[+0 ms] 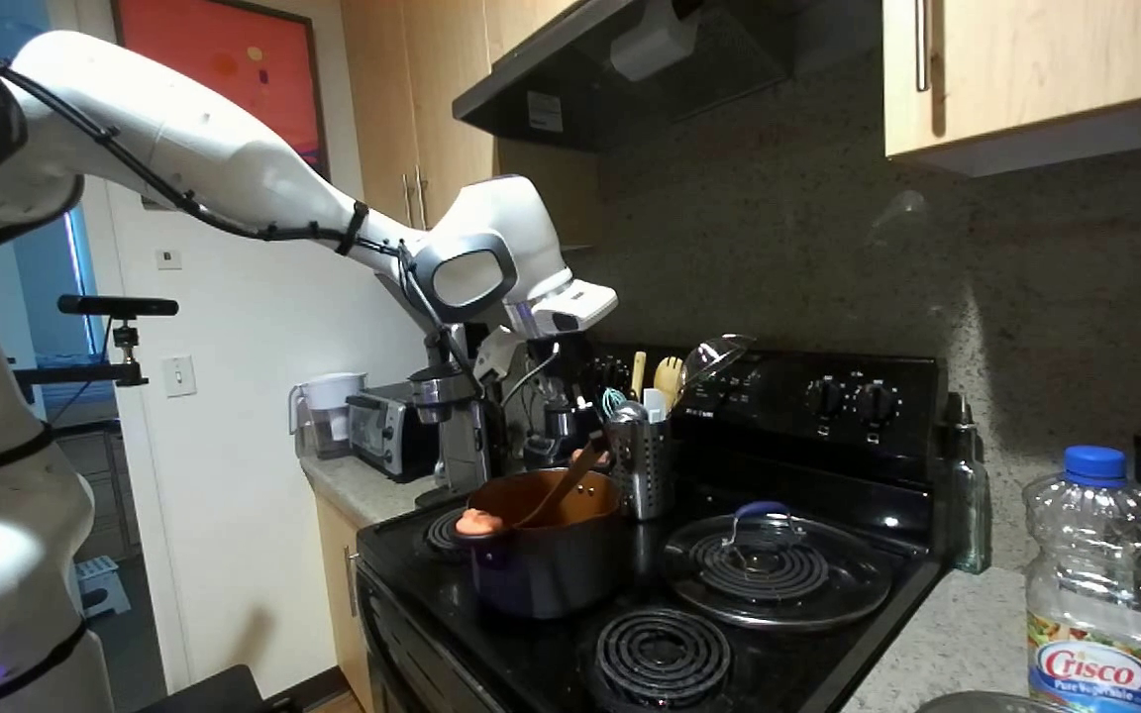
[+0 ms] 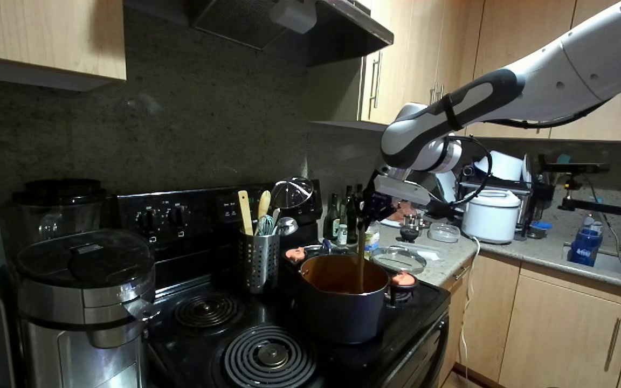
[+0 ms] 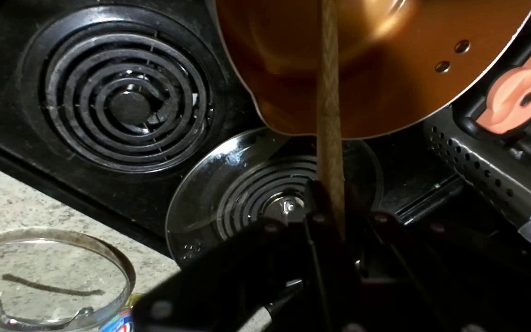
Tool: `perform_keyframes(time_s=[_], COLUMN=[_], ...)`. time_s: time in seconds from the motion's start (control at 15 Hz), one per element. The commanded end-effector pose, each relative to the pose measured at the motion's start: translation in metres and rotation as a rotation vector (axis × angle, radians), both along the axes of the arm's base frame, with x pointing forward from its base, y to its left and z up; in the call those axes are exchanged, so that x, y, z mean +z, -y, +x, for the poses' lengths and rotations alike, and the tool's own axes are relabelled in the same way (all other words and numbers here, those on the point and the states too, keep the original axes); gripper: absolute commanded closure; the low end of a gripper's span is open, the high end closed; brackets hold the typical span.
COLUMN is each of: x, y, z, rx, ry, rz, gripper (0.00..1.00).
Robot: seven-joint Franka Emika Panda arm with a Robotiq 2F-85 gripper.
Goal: Use the wooden spoon to stir in the pot
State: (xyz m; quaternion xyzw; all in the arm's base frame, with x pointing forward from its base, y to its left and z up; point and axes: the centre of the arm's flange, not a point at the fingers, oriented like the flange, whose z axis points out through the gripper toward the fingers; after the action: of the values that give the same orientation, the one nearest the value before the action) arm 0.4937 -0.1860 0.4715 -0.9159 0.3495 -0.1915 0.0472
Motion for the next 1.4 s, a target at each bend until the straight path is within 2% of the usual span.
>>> perform_keyframes(time_s=[0.0, 0.53, 0.8, 1.33], x=[0.007, 0.052, 0.061, 0.057], y=[-0.01, -0.011, -0.017, -0.043], z=[-0.013, -0.04, -0.042, -0.007], rx=[0.016, -0.006, 0.003, 0.031], ry=[0.067, 0.26, 0.299, 0.336], rz=[-0.001, -0.032, -0.042, -0.025], gripper=[0.94, 0.94, 0.94, 0.94])
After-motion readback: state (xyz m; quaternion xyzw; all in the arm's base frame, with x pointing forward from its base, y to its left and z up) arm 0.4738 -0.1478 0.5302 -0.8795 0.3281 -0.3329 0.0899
